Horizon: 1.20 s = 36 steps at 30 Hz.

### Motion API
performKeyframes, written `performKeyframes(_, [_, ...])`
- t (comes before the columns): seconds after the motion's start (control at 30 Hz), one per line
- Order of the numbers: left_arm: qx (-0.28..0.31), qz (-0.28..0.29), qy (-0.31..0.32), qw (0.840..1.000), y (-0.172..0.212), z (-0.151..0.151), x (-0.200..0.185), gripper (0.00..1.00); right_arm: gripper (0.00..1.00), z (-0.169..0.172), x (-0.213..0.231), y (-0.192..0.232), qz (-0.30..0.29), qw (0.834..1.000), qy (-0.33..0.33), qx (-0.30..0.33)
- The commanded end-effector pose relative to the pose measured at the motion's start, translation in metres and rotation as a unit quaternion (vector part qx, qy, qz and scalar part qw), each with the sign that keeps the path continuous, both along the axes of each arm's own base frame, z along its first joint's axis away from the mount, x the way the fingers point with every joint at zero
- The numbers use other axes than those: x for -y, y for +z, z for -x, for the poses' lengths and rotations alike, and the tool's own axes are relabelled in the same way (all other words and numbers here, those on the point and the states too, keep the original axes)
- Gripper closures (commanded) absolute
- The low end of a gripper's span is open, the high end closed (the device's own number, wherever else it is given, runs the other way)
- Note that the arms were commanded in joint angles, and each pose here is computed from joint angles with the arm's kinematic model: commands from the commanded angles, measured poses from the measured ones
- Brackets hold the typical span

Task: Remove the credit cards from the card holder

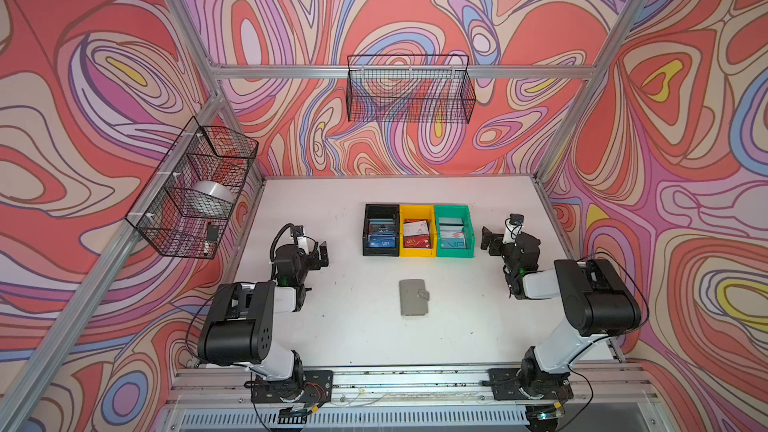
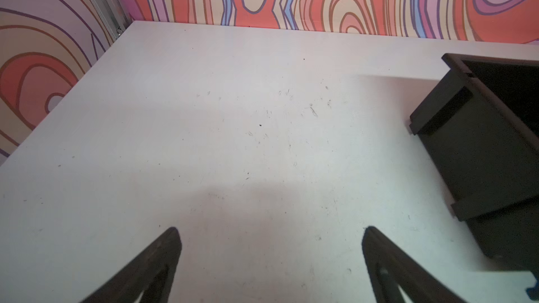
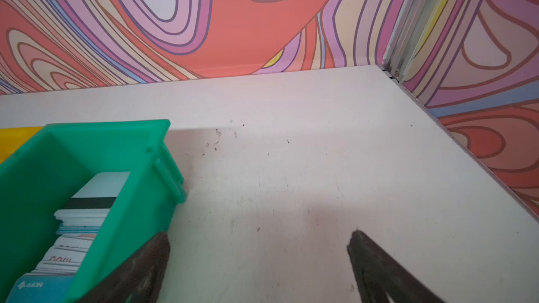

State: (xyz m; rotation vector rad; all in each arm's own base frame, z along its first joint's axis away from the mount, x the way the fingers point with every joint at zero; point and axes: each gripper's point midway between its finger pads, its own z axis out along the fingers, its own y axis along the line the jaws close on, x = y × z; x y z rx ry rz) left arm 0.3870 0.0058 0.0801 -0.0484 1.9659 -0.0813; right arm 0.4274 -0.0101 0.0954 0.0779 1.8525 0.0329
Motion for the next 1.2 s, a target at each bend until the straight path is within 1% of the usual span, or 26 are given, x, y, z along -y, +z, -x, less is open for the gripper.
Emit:
performKeyframes(0.0, [0.016, -0.009, -0.003, 1.0, 0.009, -0.006, 0.001, 0.0, 0.02, -0.002, -0.002, -0.002, 0.002, 1.0, 0.008, -0.003])
performKeyframes(0.07, [0.017, -0.01, -0.008, 1.0, 0.009, -0.005, 0.002, 0.0, 0.02, -0.002, -0.002, -0.003, 0.002, 1.0, 0.008, -0.004])
performKeyframes(0.17, [0.026, -0.009, -0.066, 0.997, 0.013, -0.003, 0.021, 0.0, 0.02, -0.001, -0.002, -0.003, 0.002, 1.0, 0.008, -0.005])
performKeyframes(0.2, [0.028, -0.011, -0.072, 0.997, 0.017, -0.002, 0.023, 0.0, 0.02, -0.001, -0.002, -0.003, 0.002, 1.0, 0.008, -0.004])
performKeyframes(0.23, [0.029, -0.011, -0.065, 0.997, 0.021, -0.001, 0.021, 0.0, 0.02, -0.001, -0.002, -0.003, 0.002, 1.0, 0.009, -0.004])
performKeyframes(0.27, [0.028, -0.01, -0.053, 0.998, 0.029, 0.0, 0.017, 0.0, 0.02, -0.001, -0.003, -0.003, 0.001, 1.0, 0.011, -0.003])
performKeyframes(0.37, [0.032, -0.011, -0.062, 0.997, 0.055, 0.006, 0.02, 0.0, 0.04, -0.002, -0.007, -0.001, 0.003, 1.0, 0.024, -0.003])
performKeyframes(0.43, [0.05, -0.001, -0.052, 0.997, 0.08, 0.01, 0.019, 0.01, 0.05, -0.003, -0.005, 0.005, 0.004, 1.0, 0.019, -0.006])
performKeyframes(0.5, [0.056, 0.017, -0.054, 0.997, 0.099, 0.016, 0.024, 0.01, 0.07, -0.004, -0.004, 0.017, 0.004, 1.0, 0.014, -0.01])
performKeyframes(0.6, [0.049, 0.044, -0.082, 0.994, 0.113, 0.024, 0.043, 0.06, 0.09, 0.0, -0.01, 0.048, 0.004, 1.0, 0.023, -0.01])
performKeyframes(0.63, [0.041, 0.048, -0.091, 0.994, 0.112, 0.026, 0.051, 0.07, 0.09, 0.001, -0.013, 0.06, -0.011, 1.0, 0.023, -0.016])
performKeyframes(0.67, [0.025, 0.052, -0.103, 0.993, 0.105, 0.029, 0.061, 0.08, 0.09, 0.002, -0.017, 0.068, -0.03, 0.999, 0.029, -0.032])
performKeyframes(0.7, [0.025, 0.057, -0.117, 0.991, 0.115, 0.026, 0.073, 0.1, 0.11, 0.003, -0.024, 0.078, -0.05, 0.997, 0.041, -0.052])
performKeyframes(0.73, [0.004, 0.063, -0.134, 0.989, 0.11, 0.029, 0.088, 0.12, 0.13, 0.007, -0.036, 0.083, -0.069, 0.993, 0.064, -0.076])
performKeyframes(0.83, [-0.05, 0.079, -0.188, 0.978, 0.092, 0.042, 0.13, 0.17, 0.15, 0.023, -0.083, 0.091, -0.083, 0.979, 0.128, -0.132])
performKeyframes(0.87, [-0.063, 0.094, -0.199, 0.974, 0.086, 0.047, 0.143, 0.19, 0.17, 0.033, -0.102, 0.086, -0.085, 0.971, 0.153, -0.161])
performKeyframes(0.9, [-0.076, 0.11, -0.214, 0.968, 0.081, 0.053, 0.156, 0.24, 0.2, 0.043, -0.123, 0.08, -0.085, 0.962, 0.177, -0.187])
performKeyframes(0.97, [-0.093, 0.132, -0.232, 0.959, 0.072, 0.065, 0.175, 0.36, 0.26, 0.064, -0.157, 0.068, -0.09, 0.947, 0.209, -0.228])
performKeyframes(1.0, [-0.102, 0.137, -0.236, 0.957, 0.067, 0.071, 0.183, 0.39, 0.3, 0.076, -0.176, 0.061, -0.095, 0.938, 0.228, -0.243])
performKeyframes(1.03, [-0.107, 0.14, -0.239, 0.955, 0.064, 0.076, 0.19, 0.44, 0.32, 0.087, -0.19, 0.055, -0.097, 0.932, 0.24, -0.254])
performKeyframes(1.07, [-0.116, 0.142, -0.243, 0.953, 0.058, 0.083, 0.195, 0.53, 0.33, 0.098, -0.203, 0.048, -0.099, 0.927, 0.248, -0.264])
performKeyframes(1.13, [-0.13, 0.149, -0.247, 0.949, 0.055, 0.092, 0.205, 0.66, 0.38, 0.118, -0.221, 0.036, -0.102, 0.92, 0.257, -0.277])
performKeyframes(1.17, [-0.137, 0.157, -0.245, 0.947, 0.054, 0.094, 0.208, 0.69, 0.39, 0.13, -0.229, 0.028, -0.1, 0.916, 0.265, -0.285])
